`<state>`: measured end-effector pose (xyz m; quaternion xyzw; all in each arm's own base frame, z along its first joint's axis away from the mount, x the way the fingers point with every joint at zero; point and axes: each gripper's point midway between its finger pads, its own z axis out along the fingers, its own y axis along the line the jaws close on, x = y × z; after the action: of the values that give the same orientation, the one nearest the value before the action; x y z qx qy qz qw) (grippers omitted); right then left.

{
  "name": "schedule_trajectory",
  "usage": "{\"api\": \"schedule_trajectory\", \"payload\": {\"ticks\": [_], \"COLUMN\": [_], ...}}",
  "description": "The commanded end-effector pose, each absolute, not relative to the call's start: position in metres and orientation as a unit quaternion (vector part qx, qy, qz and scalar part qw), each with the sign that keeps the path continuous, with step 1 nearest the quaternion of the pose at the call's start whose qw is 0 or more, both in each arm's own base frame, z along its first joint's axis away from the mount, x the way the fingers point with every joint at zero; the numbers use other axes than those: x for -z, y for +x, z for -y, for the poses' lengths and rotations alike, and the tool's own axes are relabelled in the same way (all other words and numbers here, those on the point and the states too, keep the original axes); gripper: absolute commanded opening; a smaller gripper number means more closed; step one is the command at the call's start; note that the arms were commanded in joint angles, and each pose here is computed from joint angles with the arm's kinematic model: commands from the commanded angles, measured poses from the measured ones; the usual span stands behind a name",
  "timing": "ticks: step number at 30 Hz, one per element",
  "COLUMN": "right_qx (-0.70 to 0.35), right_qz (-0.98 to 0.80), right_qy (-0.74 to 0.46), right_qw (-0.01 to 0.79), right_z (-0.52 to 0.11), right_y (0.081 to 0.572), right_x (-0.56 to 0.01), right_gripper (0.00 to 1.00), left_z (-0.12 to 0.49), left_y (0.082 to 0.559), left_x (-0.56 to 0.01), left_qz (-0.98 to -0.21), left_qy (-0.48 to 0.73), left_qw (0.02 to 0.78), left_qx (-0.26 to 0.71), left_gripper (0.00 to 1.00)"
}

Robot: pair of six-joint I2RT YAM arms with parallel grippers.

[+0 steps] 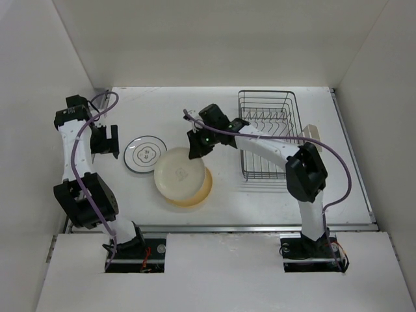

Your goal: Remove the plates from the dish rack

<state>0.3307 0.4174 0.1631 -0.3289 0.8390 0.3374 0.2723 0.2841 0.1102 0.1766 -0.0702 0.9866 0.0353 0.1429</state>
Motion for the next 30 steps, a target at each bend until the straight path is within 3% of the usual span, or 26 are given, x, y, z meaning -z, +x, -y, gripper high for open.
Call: {"api": "schedule_trajectory", "payload": {"ticks": [1,5,10,13,18,23,27,30], "right_qx": [-0.390,-0.350,-0.284,-0.220,-0.061,-0.032,-0.061,-0.013], "right_qz": [-0.803,-0.823,-0.852,-0.862,-0.886,-0.902,-0.886,-0.852], "right_qy": [-0.364,-0.361,-0.363,-0.368,-0.325,-0.262,-0.168,-0.014], "right_qw": [0.266,0.264,0.249,0.272,0.323,0.341,0.429,0.523], "right_z": [-0.428,-0.417,-0.407,-0.402,-0.374,-0.357,-0.343,-0.278], "right_y": [0.308,0.307,0.301,0.308,0.330,0.335,0.342,0.363], "right_x": [-0.187,-0.162,-0.135,-0.129,-0.124,-0.132,-0.194,-0.255], "right_gripper": [0.00,0.05,0.66,0.76,0.83,0.85,0.96,1.00], "left_z": [-0.102,-0.103,-0.101,-0.101,-0.100,-0.098,-0.095,-0.101], "left_y": [0.263,0.253,0.248,0.248,0.250,0.250,0.243,0.243], "left_x": [-0.187,-0.183,-0.182,-0.182,-0.185,-0.187,-0.186,-0.183], "left_qz": [-0.986,-0.985,-0.986,-0.986,-0.986,-0.984,-0.983,-0.980], "left_qy": [-0.062,-0.060,-0.060,-0.060,-0.059,-0.063,-0.068,-0.088], "left_qw": [0.154,0.152,0.152,0.152,0.153,0.160,0.163,0.168], "left_qx": [-0.035,-0.047,-0.047,-0.047,-0.043,-0.039,-0.039,-0.058], "left_gripper": [0.90,0.90,0.90,0.90,0.90,0.90,0.90,0.90]}}
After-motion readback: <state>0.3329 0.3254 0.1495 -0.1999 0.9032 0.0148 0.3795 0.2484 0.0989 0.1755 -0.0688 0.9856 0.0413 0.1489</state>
